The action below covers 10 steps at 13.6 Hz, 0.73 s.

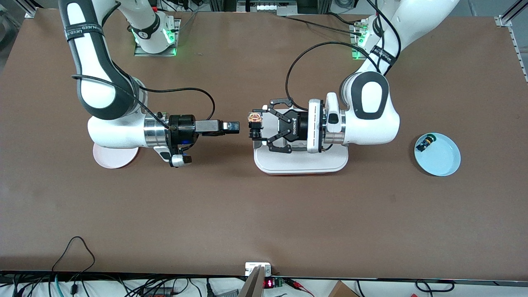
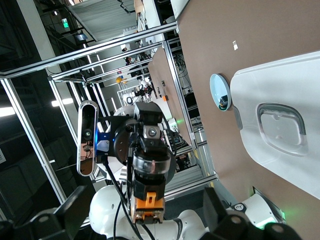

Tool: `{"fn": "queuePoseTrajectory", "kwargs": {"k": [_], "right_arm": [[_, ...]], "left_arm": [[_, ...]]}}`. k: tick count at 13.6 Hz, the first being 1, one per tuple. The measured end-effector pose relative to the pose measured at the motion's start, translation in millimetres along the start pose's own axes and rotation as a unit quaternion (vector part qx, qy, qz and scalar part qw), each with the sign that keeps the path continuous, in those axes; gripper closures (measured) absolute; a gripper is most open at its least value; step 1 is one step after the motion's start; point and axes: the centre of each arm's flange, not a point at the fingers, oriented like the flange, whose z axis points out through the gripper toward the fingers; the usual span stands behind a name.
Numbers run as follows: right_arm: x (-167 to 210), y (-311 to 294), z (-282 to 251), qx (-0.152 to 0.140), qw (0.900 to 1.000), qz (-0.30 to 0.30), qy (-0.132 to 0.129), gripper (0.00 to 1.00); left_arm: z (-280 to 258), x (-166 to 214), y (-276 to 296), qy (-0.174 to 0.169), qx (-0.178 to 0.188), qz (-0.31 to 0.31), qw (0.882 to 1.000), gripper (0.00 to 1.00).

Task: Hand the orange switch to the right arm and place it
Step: 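Carry the switch to the box with the left gripper while the right gripper approaches, then grasp the switch with the right gripper from the left gripper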

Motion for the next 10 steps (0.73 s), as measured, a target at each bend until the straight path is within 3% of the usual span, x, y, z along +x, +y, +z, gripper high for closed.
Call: {"fn": "queuePoseTrajectory", "kwargs": {"k": [4,10], "right_arm": [[-2.2,-3.0,7.9,0.030,0.999,0.025,0.000,0.00],[-9.4,12.3,31.0,0.030,0.999,0.041,0.003,0.00]], "left_arm": [[-0.3,0.3,1.6,-0.001,0.000,0.001,1.000,0.28],[-3.3,-1.2,-0.3,-0.001,0.003,0.004,1.000,0.28]]}}
